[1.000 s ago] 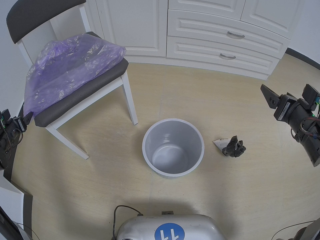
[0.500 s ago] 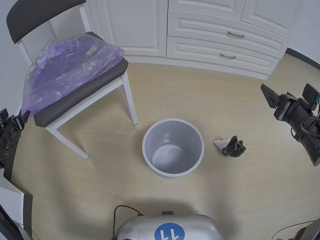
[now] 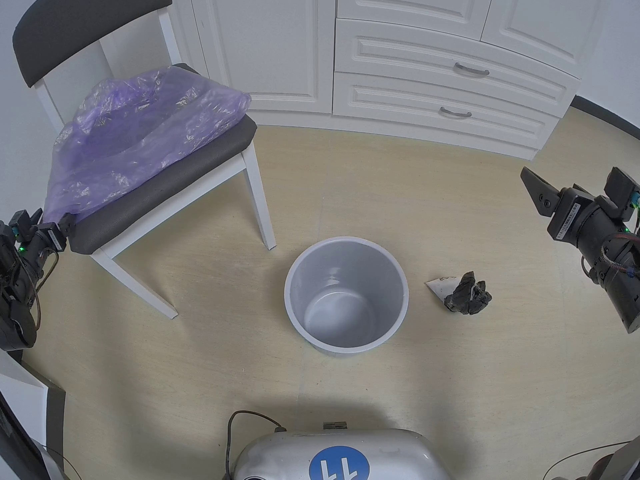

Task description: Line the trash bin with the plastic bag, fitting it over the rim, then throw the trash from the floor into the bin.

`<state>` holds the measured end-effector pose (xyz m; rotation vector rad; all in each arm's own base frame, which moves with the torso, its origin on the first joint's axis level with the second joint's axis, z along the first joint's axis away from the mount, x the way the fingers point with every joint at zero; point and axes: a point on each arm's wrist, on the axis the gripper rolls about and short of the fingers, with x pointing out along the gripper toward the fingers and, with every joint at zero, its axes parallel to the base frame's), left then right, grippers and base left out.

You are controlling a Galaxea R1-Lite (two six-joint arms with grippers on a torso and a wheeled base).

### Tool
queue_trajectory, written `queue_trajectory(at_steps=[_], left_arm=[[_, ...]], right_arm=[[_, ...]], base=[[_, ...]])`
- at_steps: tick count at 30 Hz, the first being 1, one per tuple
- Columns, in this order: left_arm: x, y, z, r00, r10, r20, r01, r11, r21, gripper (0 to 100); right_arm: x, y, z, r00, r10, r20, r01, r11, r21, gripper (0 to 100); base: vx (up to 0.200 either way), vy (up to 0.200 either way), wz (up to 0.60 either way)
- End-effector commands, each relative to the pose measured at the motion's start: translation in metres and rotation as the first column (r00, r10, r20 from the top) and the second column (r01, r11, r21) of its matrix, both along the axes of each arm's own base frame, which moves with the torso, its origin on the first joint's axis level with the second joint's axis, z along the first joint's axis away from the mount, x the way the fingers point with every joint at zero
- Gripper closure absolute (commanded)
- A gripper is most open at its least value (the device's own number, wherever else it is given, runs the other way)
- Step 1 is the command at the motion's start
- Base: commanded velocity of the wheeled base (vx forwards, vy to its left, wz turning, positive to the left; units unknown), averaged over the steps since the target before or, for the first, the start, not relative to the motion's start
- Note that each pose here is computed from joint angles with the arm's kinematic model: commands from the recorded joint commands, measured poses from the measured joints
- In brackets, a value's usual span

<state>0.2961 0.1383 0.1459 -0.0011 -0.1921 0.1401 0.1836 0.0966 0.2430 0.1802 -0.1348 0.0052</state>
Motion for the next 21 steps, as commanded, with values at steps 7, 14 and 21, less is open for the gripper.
queue_trajectory(at_steps=[7,14,21], left_arm=[[-0.002,-0.011,0.004,1.0,-0.015,0.005,0.015,1.0,-0.001,0],[-0.001,-0.012,0.005,1.0,-0.004,0.011,0.004,1.0,-0.002,0],[-0.003,-0.013,0.009,1.0,-0.003,0.021,0.003,1.0,0.003,0]], right_arm=[[-0.001,0.002,0.0,1.0,0.012,0.002,-0.012,1.0,0.001,0],[-0.002,0.003,0.0,1.0,0.017,0.001,-0.017,1.0,0.002,0],[-0.002,0.003,-0.001,1.0,0.019,-0.001,-0.019,1.0,0.004,0]], base=[[0.0,0.0,0.0],[0.0,0.0,0.0],[0.0,0.0,0.0]])
